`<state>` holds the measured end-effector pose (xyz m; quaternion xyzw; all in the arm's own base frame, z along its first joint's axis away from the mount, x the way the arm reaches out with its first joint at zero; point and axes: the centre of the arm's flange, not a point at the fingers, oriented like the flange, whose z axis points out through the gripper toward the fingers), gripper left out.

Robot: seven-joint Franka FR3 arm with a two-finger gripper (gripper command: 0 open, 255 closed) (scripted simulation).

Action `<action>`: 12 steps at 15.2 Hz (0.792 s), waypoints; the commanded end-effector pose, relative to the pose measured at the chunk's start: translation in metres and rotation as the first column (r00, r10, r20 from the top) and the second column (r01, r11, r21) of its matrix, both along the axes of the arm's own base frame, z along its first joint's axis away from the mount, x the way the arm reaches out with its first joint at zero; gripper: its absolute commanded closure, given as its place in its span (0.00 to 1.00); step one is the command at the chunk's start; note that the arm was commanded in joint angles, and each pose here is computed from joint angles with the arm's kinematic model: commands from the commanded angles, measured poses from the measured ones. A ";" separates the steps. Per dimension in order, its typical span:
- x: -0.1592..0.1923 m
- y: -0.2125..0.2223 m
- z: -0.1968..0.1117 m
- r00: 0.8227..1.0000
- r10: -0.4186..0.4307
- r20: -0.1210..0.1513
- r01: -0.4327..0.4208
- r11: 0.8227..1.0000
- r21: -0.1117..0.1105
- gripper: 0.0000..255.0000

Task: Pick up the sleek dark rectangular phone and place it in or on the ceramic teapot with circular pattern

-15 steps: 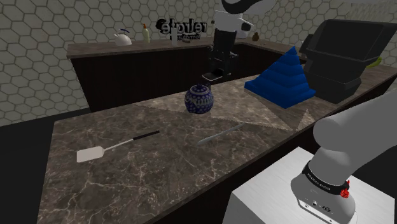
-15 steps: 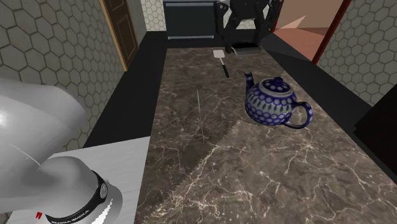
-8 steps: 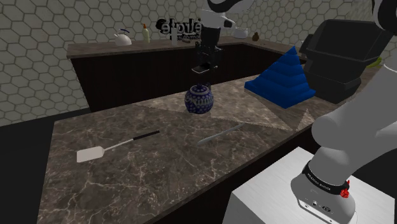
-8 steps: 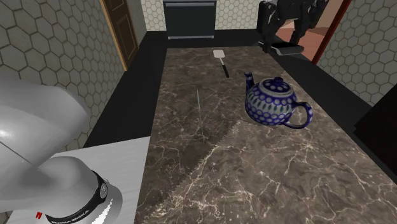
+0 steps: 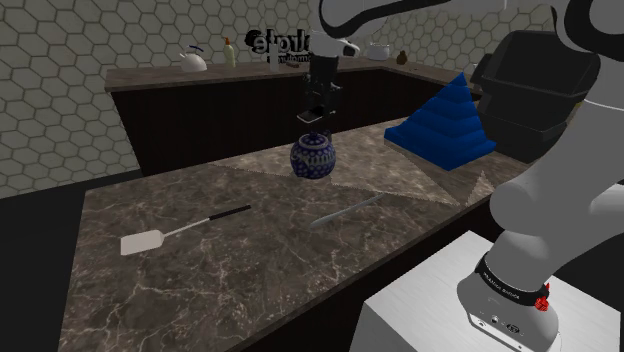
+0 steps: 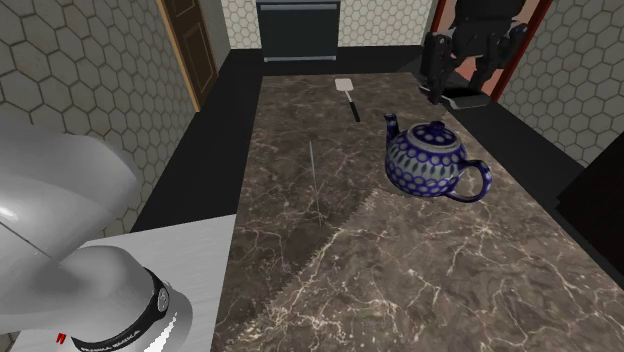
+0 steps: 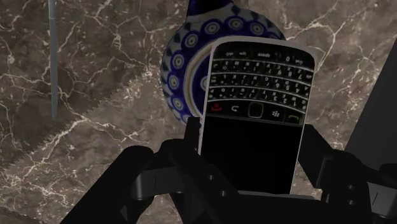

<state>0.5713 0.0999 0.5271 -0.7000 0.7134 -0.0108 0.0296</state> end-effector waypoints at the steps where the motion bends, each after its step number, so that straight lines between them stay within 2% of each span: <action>1: 0.001 0.001 -0.010 1.000 0.000 0.001 0.000 1.000 0.000 1.00; 7: 0.001 0.001 -0.042 1.000 0.000 0.001 0.000 1.000 0.000 1.00; 12: 0.001 0.001 -0.043 1.000 0.000 0.001 0.000 1.000 0.000 1.00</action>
